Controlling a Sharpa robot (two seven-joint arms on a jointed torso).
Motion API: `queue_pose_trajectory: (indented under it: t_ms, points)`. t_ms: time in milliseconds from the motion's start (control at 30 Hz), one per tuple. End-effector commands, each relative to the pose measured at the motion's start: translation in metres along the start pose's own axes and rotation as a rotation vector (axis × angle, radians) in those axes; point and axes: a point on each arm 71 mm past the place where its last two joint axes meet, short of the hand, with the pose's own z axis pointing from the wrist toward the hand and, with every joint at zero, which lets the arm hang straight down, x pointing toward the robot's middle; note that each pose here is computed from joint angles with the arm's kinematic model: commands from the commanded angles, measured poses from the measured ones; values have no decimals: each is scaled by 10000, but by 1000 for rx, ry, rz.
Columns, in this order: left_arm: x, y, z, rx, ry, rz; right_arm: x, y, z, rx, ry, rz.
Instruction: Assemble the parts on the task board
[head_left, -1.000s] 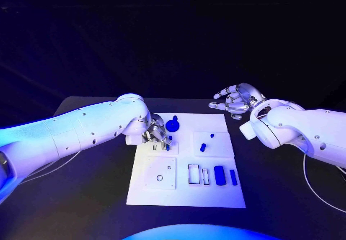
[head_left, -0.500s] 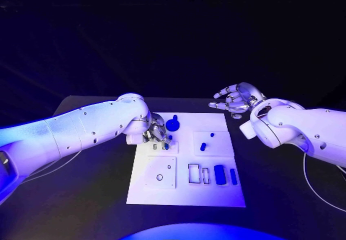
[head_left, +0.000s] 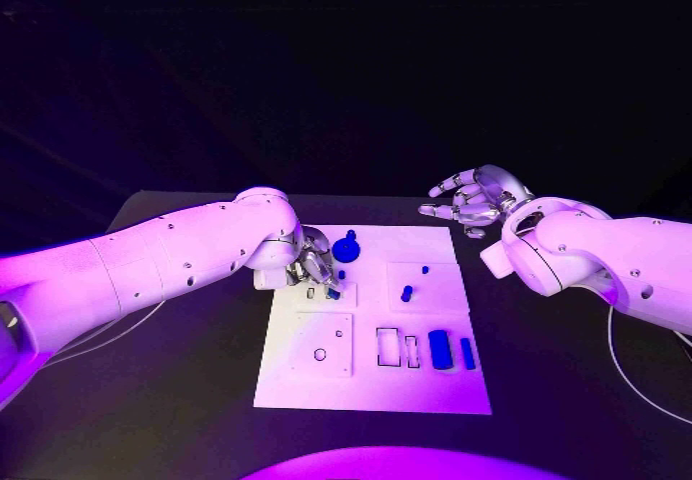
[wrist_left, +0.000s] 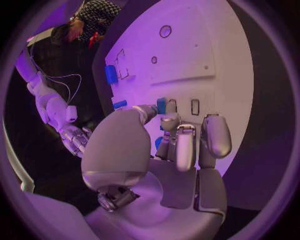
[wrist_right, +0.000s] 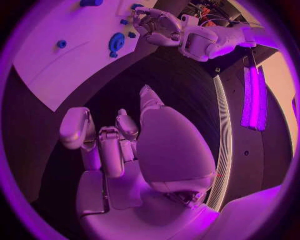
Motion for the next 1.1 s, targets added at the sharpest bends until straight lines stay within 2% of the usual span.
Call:
queue_pose_trajectory:
  t_ms: [33,300,667,867,1100]
  points:
    - [-2,-3,-9,34,-7,-30,11,-1,3,0,13,-13]
    - [17,73,-56,52,-10,-71,2,-17,5,10,12,-14]
    - [20,186,-152,69,-84,-93,-13,-38,5,17,8,-15]
    - [52,208,-147,66,-135,-81,-19,-48,3,19,8,-16]
    - [117,197,-106,51,-198,-43,-18,-57,4,21,11,-16]
